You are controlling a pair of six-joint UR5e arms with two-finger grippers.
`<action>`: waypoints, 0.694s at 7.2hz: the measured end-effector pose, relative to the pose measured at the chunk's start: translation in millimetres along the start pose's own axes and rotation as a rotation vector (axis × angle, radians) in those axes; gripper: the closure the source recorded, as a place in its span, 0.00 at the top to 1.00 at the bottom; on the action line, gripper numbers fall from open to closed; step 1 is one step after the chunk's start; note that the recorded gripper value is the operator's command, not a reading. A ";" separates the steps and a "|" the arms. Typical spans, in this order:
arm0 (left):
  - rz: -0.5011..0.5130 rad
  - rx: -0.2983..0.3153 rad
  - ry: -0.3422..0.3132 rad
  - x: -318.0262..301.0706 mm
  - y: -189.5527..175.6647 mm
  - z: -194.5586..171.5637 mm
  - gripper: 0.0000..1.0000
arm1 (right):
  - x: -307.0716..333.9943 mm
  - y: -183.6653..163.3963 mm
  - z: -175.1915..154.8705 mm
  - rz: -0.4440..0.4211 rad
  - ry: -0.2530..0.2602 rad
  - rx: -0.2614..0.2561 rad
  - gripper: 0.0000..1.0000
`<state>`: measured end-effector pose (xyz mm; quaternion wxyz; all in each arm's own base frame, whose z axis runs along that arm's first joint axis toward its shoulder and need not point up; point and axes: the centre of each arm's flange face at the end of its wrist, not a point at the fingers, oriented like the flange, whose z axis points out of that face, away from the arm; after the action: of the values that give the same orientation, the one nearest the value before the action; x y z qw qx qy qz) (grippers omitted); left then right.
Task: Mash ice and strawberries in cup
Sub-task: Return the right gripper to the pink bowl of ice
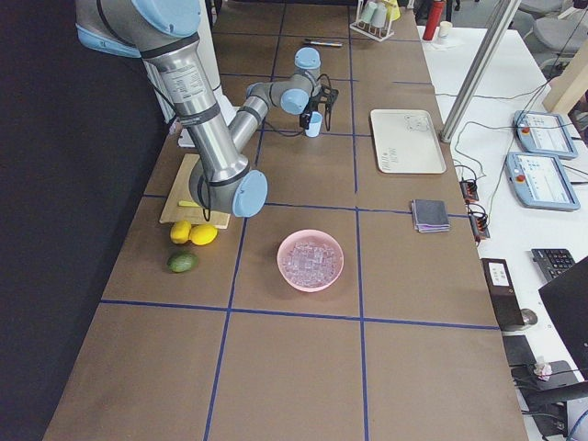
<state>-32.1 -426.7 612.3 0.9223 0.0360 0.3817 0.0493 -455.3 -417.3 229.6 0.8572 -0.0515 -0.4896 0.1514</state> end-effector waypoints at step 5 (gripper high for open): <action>-0.001 0.000 0.000 -0.6 1.1 -0.2 1.00 | 294.7 -125.2 -107.4 -0.331 0.167 -0.012 0.99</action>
<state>-32.7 -425.7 612.7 0.9223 0.0360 0.3817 0.0486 -197.4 -438.3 446.6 0.9078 0.0125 -0.4191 0.0006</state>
